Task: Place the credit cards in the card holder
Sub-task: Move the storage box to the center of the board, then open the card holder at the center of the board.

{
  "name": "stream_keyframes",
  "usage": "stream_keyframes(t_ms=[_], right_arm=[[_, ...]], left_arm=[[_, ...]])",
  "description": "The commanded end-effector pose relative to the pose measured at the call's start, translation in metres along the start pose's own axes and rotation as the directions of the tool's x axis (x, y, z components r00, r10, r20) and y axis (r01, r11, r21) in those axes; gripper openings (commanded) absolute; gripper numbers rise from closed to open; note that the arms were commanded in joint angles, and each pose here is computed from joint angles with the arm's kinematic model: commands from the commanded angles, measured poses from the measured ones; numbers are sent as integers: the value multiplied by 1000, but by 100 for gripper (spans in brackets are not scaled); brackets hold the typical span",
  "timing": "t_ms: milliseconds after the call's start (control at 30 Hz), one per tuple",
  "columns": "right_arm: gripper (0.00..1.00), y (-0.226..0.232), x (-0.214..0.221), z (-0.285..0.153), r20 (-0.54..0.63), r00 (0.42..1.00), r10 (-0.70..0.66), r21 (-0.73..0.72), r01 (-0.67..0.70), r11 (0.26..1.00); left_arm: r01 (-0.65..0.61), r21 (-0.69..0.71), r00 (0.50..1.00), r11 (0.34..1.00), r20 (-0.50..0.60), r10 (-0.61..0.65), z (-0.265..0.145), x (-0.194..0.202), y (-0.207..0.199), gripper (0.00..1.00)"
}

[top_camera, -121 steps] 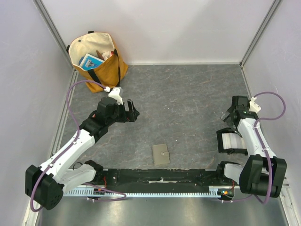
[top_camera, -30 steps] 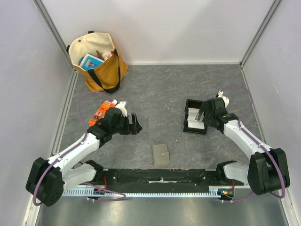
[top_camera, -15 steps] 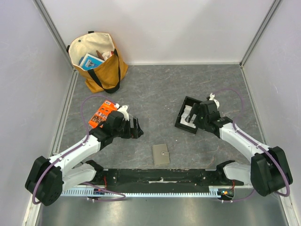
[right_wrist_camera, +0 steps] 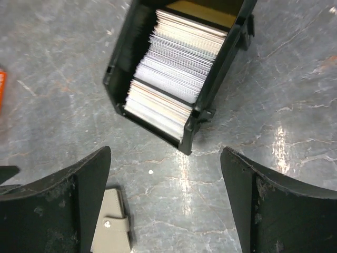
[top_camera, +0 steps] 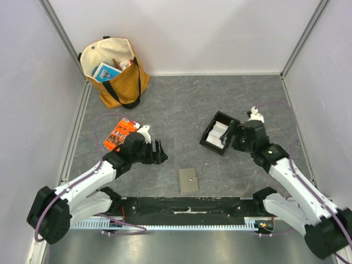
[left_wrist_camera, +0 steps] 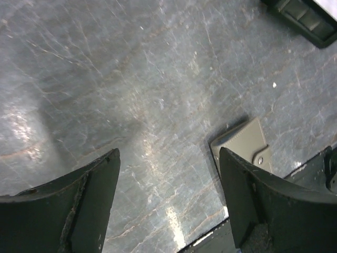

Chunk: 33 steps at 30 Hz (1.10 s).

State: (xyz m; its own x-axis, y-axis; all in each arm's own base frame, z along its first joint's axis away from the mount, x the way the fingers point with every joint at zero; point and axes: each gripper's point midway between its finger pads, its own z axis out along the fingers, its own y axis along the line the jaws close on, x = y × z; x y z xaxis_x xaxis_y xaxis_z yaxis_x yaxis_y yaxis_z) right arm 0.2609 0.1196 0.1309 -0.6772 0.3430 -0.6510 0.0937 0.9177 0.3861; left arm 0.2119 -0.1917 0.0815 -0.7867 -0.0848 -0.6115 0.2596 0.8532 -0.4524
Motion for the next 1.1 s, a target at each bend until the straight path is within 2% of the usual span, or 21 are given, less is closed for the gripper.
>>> stream_keyframes(t_ms=[0,100,200,300,567,733,933,1067], right_arm=[[90,1,13,-30,-12,997,-70,-84,69,994],[82,25,60,-34,-167,984,-68,-286,18,958],[78,34,100,-36,-265,960,-89,-385,-21,923],[74,39,124,-39,-308,944,-118,-424,-26,905],[73,52,180,-34,-412,884,-223,-446,18,895],[71,66,199,-29,-436,875,-211,-461,-16,887],[68,78,221,-21,-448,859,-247,-469,10,883],[62,88,231,-15,-450,857,-253,-467,16,884]], left_arm=[[12,68,998,998,-66,-8,-1,21,-18,80],[4,104,994,995,-108,7,1,36,-30,78],[-6,135,993,991,-120,22,3,50,-42,77],[28,169,991,985,-136,-5,6,61,-51,75],[35,202,978,979,-208,8,21,87,-78,73],[37,192,970,981,-241,11,31,96,-86,69],[1,152,967,988,-252,37,45,96,-85,50],[-40,134,972,990,-225,70,52,86,-85,41]])
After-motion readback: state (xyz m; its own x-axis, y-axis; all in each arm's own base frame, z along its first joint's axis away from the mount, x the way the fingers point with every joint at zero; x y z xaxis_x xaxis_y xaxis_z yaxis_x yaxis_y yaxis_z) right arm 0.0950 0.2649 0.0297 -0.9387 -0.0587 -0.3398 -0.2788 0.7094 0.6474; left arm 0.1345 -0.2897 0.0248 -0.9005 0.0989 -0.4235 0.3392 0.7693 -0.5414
